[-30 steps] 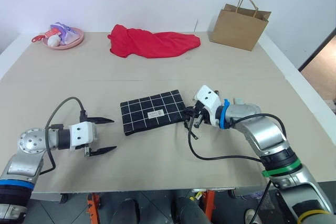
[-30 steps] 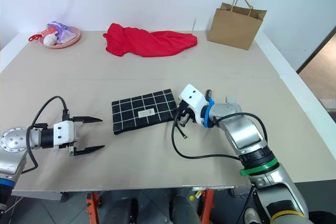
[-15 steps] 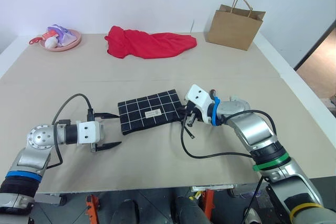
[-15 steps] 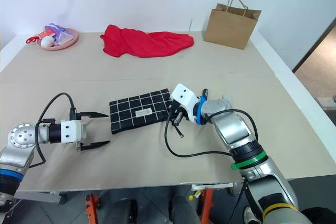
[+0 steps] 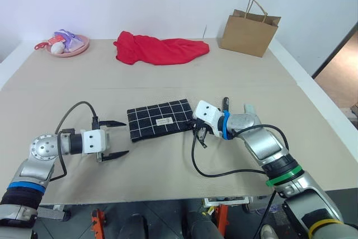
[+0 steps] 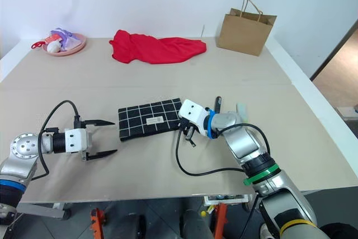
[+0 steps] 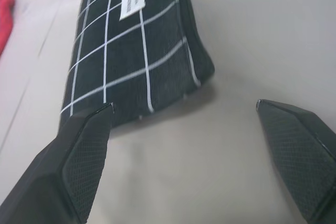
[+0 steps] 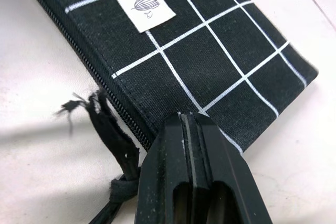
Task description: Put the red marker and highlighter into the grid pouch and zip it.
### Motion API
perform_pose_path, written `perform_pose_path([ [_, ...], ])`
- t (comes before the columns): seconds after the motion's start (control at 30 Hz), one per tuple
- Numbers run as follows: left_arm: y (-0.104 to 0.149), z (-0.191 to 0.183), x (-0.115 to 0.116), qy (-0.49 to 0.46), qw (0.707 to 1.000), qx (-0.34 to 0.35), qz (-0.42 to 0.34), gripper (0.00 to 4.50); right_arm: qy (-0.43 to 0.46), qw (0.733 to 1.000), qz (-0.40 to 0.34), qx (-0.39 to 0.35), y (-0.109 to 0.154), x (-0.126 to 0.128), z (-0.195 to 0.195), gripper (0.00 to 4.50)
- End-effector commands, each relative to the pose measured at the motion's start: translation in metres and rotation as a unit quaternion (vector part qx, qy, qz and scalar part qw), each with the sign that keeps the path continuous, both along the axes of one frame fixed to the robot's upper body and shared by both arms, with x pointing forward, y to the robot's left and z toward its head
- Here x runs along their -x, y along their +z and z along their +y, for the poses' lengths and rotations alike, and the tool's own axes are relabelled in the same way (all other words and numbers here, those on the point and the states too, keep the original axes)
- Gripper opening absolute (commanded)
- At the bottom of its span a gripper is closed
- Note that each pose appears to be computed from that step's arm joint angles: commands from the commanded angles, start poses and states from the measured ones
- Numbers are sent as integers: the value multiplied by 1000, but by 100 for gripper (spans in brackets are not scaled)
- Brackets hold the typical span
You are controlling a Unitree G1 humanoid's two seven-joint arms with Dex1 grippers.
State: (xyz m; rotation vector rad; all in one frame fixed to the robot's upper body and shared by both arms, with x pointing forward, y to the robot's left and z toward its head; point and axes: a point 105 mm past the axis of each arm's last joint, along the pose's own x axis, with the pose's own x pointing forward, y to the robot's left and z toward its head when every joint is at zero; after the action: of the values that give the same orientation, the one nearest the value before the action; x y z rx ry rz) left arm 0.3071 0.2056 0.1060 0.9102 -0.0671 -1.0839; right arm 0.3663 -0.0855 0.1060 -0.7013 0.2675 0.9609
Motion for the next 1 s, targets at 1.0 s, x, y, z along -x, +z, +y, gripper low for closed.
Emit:
perform_pose_path([
  [1.0, -14, -63, -28, -50, 991, 17, -126, 373, -28, 999, 30, 20, -20, -5, -13, 0],
])
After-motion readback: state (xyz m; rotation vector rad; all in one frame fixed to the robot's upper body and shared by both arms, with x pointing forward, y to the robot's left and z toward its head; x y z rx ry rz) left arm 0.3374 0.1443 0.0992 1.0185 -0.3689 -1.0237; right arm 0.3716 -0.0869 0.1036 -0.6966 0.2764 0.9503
